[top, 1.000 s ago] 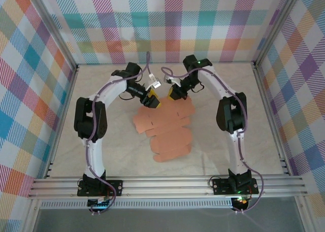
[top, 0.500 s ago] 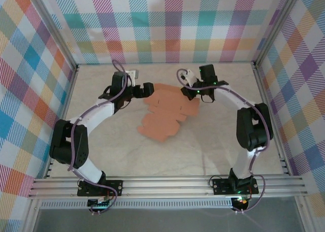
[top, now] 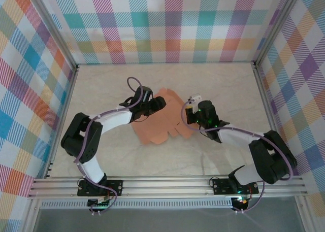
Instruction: Fold the paper box
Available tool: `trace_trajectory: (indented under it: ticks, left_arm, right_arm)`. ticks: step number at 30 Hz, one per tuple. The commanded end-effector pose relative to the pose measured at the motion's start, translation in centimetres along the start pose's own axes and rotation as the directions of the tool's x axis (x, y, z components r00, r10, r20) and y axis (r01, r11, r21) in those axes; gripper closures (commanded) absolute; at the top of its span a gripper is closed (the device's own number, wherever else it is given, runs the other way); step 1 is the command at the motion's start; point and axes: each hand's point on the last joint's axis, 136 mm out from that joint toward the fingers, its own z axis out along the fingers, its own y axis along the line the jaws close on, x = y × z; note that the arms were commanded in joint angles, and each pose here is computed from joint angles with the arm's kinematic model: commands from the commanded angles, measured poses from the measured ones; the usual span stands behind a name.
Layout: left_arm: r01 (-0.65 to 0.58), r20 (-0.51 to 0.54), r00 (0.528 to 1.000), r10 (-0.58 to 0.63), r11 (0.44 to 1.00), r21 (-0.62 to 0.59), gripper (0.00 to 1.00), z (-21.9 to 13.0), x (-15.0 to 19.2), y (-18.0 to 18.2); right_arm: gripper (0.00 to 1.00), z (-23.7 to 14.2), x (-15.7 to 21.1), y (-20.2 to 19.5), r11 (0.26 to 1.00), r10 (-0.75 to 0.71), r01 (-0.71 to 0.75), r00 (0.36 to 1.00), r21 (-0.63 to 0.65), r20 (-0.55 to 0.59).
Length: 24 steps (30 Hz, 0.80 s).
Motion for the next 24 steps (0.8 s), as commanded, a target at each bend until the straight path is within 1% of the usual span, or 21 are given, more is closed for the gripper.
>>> trace_trajectory:
  ticks: [1, 4, 5, 8, 10, 12, 13, 14, 16, 19, 22, 24]
  left_arm:
    - [0.064, -0.032, 0.997, -0.064, 0.998, 0.001, 0.47, 1.3, 1.1, 0.2]
    - [0.076, -0.056, 0.995, -0.078, 0.996, -0.041, 0.57, 2.0, 2.5, 2.0]
    - [0.077, -0.062, 0.995, -0.08, 0.996, -0.049, 0.59, 2.1, 2.8, 2.4]
    - [0.068, -0.093, 0.993, -0.075, 0.995, -0.079, 0.62, 2.4, 4.2, 3.6]
    - [0.055, -0.121, 0.99, -0.067, 0.994, -0.098, 0.62, 2.6, 5.2, 4.3]
    - [0.041, -0.146, 0.988, -0.058, 0.992, -0.116, 0.62, 2.8, 5.9, 5.1]
    - [0.036, -0.157, 0.986, -0.057, 0.991, -0.132, 0.63, 2.9, 6.3, 5.7]
    - [0.031, -0.165, 0.985, -0.055, 0.989, -0.144, 0.63, 2.9, 6.7, 6.3]
    - [0.017, -0.181, 0.982, -0.047, 0.987, -0.163, 0.63, 3.0, 7.4, 7.2]
    - [-0.001, -0.194, 0.98, -0.033, 0.985, -0.174, 0.63, 3.0, 7.9, 7.8]
    - [-0.02, -0.201, 0.979, -0.017, 0.984, -0.176, 0.63, 2.9, 8.1, 8.1]
    - [-0.027, -0.203, 0.979, -0.009, 0.984, -0.177, 0.63, 2.9, 8.1, 8.2]
  right_arm:
    - [1.0, -1.6, -1.2, -1.0, 0.991, 0.113, -0.119, 0.989, 0.059, 0.1]
    - [0.99, -2.1, -0.1, -0.8, 0.991, 0.126, -0.129, 0.989, 0.039, 0.074]
    - [0.98, -2.2, 0.1, -0.6, 0.991, 0.125, -0.127, 0.99, 0.031, 0.066]
    - [0.89, -2.3, 0.3, -0.1, 0.993, 0.117, -0.117, 0.992, 0.001, 0.043]
    - [0.82, -2.4, 0.5, 0.0, 0.994, 0.113, -0.113, 0.993, -0.002, 0.028]
    - [0.64, -2.4, 0.6, -0.1, 0.994, 0.11, -0.11, 0.994, 0.01, 0.013]
    - [0.52, -2.4, 0.6, -0.4, 0.993, 0.113, -0.113, 0.994, 0.022, -0.001]
    - [0.43, -2.4, 0.5, -0.6, 0.992, 0.122, -0.122, 0.992, 0.024, -0.021]
    - [0.32, -2.5, 0.2, -1.0, 0.987, 0.159, -0.159, 0.986, -0.002, -0.056]
    - [0.2, -2.5, -1.0, -1.9, 0.974, 0.218, -0.223, 0.971, -0.04, -0.099]
    - [0.16, -1.9, -1.3, -3.0, 0.953, 0.265, -0.29, 0.938, -0.088, -0.223]
    - [0.2, -1.1, -1.0, -3.3, 0.932, 0.279, -0.335, 0.906, -0.14, -0.318]
